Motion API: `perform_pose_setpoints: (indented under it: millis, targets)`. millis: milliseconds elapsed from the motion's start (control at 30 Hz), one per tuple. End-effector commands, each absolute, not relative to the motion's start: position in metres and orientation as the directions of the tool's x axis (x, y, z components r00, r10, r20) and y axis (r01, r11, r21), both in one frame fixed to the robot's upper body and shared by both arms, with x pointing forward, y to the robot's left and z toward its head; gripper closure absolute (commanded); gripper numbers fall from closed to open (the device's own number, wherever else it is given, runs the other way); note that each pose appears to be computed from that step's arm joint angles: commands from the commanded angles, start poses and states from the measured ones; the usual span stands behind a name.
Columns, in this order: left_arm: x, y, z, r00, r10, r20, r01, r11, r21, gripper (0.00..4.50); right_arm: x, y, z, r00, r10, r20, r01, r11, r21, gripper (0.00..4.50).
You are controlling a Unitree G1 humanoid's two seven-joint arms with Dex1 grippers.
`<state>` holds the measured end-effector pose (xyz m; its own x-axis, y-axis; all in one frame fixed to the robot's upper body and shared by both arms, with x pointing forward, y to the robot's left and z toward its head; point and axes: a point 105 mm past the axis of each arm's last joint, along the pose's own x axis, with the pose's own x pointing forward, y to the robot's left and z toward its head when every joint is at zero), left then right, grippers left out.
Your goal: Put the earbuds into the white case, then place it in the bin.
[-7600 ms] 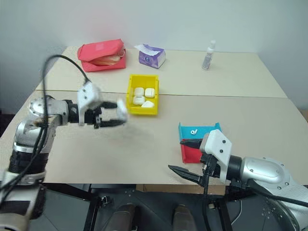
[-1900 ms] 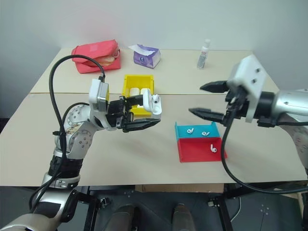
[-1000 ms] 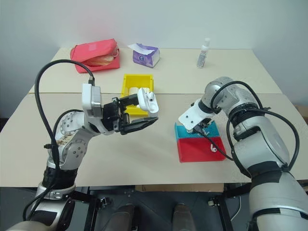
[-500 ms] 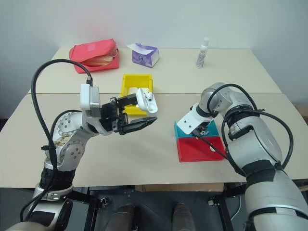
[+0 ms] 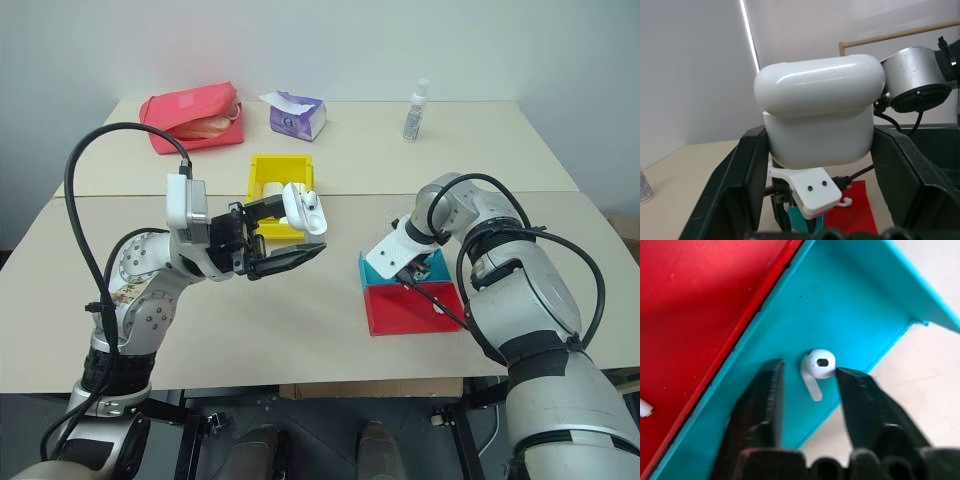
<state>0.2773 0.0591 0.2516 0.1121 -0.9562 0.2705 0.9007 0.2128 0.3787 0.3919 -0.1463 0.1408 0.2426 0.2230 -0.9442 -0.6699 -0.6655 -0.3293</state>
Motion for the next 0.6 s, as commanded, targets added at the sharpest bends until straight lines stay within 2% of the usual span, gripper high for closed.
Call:
perform_pose_setpoints:
  millis: [33,67,333,600]
  targets:
    - [0.270,0.060,0.261,0.092,-0.953,0.288,0.884,0.212,0.417,1.69,0.390,-0.143,0.140,0.227,0.240,-0.944,-0.668,-0.667,-0.330,3.71]
    - [0.270,0.060,0.261,0.092,-0.953,0.288,0.884,0.212,0.418,1.69,0.390,-0.143,0.140,0.220,0.246,-0.944,-0.673,-0.662,-0.329,3.89]
    - [0.270,0.058,0.263,0.078,-0.955,0.287,0.885,0.199,0.422,1.69,0.389,-0.150,0.151,0.221,0.300,-0.928,-0.716,-0.596,-0.364,3.89]
    - [0.275,0.052,0.265,0.023,-0.959,0.284,0.897,0.146,0.418,1.69,0.379,-0.165,0.198,0.262,0.516,-0.816,-0.743,-0.431,-0.512,3.89]
